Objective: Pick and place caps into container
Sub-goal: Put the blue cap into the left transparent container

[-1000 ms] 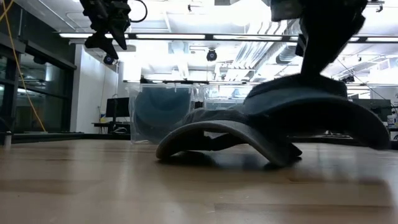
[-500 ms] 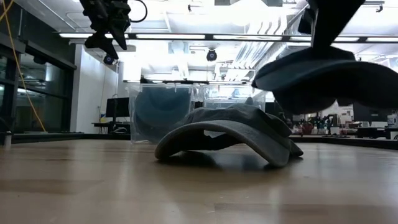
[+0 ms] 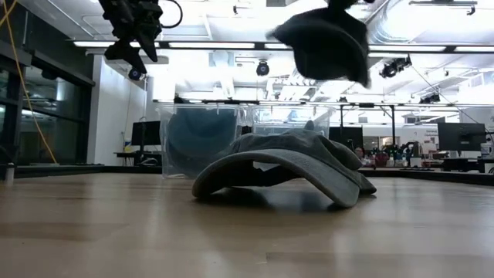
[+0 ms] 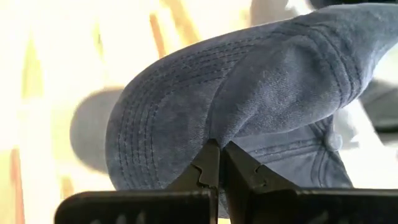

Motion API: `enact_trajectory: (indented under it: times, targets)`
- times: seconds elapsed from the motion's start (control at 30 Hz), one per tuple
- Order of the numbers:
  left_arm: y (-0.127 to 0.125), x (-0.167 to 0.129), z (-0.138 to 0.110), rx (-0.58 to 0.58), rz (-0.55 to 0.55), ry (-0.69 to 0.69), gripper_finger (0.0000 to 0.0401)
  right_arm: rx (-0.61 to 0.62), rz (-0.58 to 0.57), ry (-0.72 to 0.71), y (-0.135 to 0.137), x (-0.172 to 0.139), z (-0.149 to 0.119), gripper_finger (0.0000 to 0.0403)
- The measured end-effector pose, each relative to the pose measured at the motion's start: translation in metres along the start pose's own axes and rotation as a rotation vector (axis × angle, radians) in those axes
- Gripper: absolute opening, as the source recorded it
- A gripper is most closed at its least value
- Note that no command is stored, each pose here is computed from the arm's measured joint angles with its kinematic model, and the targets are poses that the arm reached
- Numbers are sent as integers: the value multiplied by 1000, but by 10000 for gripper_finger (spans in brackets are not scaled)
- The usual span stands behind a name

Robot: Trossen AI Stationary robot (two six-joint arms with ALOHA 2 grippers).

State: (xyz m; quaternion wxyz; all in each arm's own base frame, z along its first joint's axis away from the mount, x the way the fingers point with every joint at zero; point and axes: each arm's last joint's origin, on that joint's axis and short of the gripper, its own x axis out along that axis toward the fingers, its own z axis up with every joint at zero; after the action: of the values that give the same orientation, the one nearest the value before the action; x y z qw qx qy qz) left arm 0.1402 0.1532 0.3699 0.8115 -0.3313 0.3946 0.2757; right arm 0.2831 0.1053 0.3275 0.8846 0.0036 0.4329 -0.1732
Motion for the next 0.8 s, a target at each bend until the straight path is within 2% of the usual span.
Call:
enact_trajectory:
  times: [0.27, 0.47, 0.57, 0.67, 0.8]
  targets:
    - [0, 0, 0, -20, -10, 1, 229, 87, -30, -292, -42, -24, -3, 0]
    - [-1, 0, 2, -30, -27, -16, 229, 233, 62, -634, -73, -22, -21, 0]
    - [-4, 0, 8, -9, -97, -67, 229, 313, 102, -804, -90, -16, -30, 0]
    - [-8, -2, 17, 17, -218, -146, 229, 394, 129, -977, -108, -12, -36, 0]
    - [-15, -6, 29, 28, -372, -238, 229, 438, 178, -1147, -132, -6, -38, 0]
